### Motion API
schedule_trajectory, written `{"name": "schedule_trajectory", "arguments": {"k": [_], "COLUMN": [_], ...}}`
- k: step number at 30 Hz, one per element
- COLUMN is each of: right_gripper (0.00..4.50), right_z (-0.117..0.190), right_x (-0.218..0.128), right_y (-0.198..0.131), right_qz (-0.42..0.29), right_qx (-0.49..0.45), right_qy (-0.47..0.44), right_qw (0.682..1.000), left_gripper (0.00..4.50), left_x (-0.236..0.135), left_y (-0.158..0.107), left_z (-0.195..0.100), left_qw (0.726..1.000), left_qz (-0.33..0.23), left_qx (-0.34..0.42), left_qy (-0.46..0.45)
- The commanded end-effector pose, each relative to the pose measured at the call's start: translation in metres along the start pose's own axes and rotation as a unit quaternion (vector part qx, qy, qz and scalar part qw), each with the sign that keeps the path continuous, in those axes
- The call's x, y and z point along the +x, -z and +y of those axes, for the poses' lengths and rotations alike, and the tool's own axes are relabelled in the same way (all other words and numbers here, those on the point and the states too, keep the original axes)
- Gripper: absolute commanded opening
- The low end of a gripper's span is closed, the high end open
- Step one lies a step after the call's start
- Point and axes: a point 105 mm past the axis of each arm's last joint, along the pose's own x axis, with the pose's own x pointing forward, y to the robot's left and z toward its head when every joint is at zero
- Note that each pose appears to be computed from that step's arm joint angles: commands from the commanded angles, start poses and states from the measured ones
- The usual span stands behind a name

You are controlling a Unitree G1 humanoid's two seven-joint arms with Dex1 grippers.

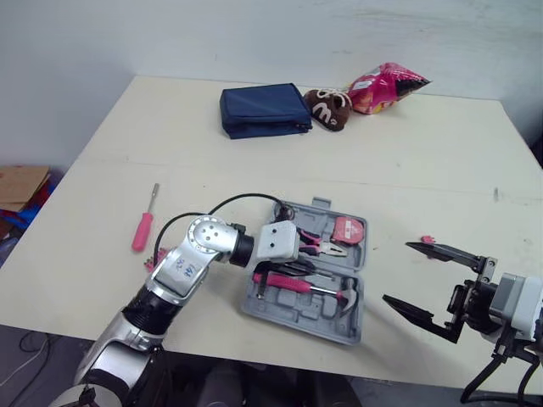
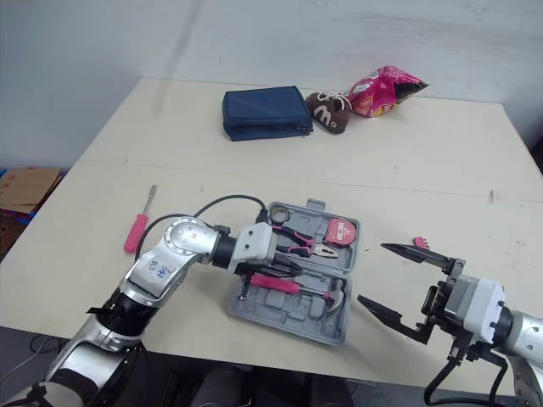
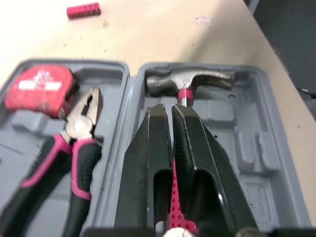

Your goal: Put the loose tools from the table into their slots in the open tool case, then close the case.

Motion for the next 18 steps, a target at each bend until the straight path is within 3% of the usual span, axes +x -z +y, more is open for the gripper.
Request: {"name": "schedule_trajectory", "arguments": {"k": [1, 18], "right_gripper": [4.5, 4.5], "right_z": [-0.002, -0.002], "right_x": [-0.002, -0.007], "right_y": [-0.001, 0.001], "right_qz": [-0.009, 0.0], "right_qx": [-0.011, -0.014], "right_qy": [0.004, 0.006], "right_qw": [1.0, 1.0], "left_gripper": [0.02, 0.02], "left_x": [0.006, 0.015], "left_y": [0.003, 0.048], "left_z": [0.0, -0.02], "left_qw": [1.0, 0.994], "left_qz": [-0.003, 0.104], "left_qx": [-0.004, -0.015], "left_qy": [-0.011, 0.03]}}
